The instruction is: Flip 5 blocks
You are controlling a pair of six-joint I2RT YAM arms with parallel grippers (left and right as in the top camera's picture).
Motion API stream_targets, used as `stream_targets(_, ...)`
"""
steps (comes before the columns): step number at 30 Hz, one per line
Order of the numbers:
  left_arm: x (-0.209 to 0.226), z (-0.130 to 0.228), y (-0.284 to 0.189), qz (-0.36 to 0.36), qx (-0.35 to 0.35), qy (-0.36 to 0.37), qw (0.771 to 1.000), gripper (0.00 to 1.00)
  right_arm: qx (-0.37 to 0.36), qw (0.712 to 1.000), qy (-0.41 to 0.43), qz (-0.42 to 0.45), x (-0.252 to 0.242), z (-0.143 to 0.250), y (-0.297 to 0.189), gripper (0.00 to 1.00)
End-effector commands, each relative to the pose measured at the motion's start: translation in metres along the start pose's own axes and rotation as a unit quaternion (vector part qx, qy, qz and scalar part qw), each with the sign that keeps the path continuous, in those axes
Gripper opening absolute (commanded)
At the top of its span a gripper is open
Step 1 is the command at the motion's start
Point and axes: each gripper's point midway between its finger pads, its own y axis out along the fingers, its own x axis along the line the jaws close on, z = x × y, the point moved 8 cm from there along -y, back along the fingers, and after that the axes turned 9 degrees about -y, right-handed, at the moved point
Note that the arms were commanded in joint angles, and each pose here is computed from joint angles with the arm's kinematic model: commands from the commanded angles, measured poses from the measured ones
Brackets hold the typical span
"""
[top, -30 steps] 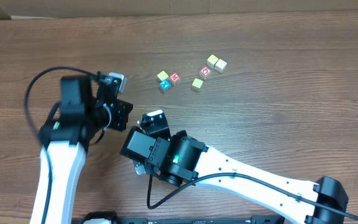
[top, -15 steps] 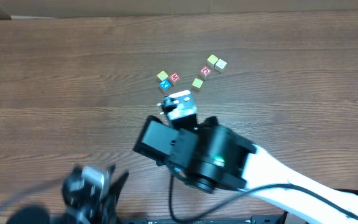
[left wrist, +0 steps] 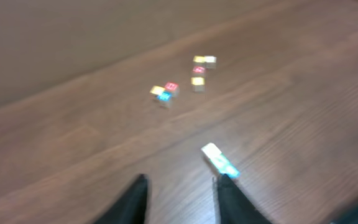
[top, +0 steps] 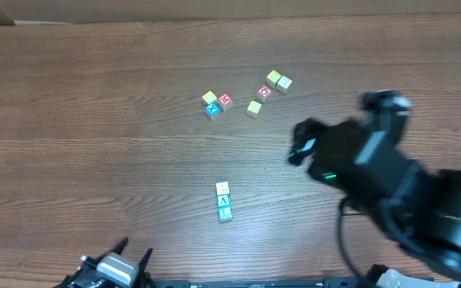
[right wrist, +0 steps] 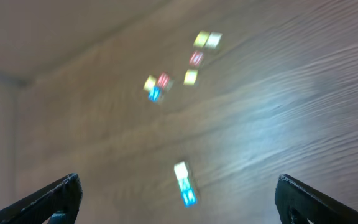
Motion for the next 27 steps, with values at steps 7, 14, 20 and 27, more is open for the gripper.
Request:
stream_targets(7,0.01,-0.004,-0.003,-0.052,-0.005,0.012,0.999,1.0,-0.065,0.996,0.056,0.025,-0.033,-0.027,-0.017,1.0)
stream_targets(14,0.008,0.006,-0.003,-0.046,0.022,0.003,0.999,1.0,-0.064,0.996,0.055,0.026,-0.033,-0.027,-0.016,1.0)
stream_targets(20,0.008,0.006,-0.003,-0.047,0.022,0.003,0.999,1.0,-0.064,0.996,0.055,0.026,-0.033,-0.027,-0.016,1.0)
stream_targets(27,0.007,0.006,-0.003,-0.041,0.021,0.003,0.999,1.0,-0.064,0.996,0.055,0.026,-0.033,-0.027,-0.016,1.0)
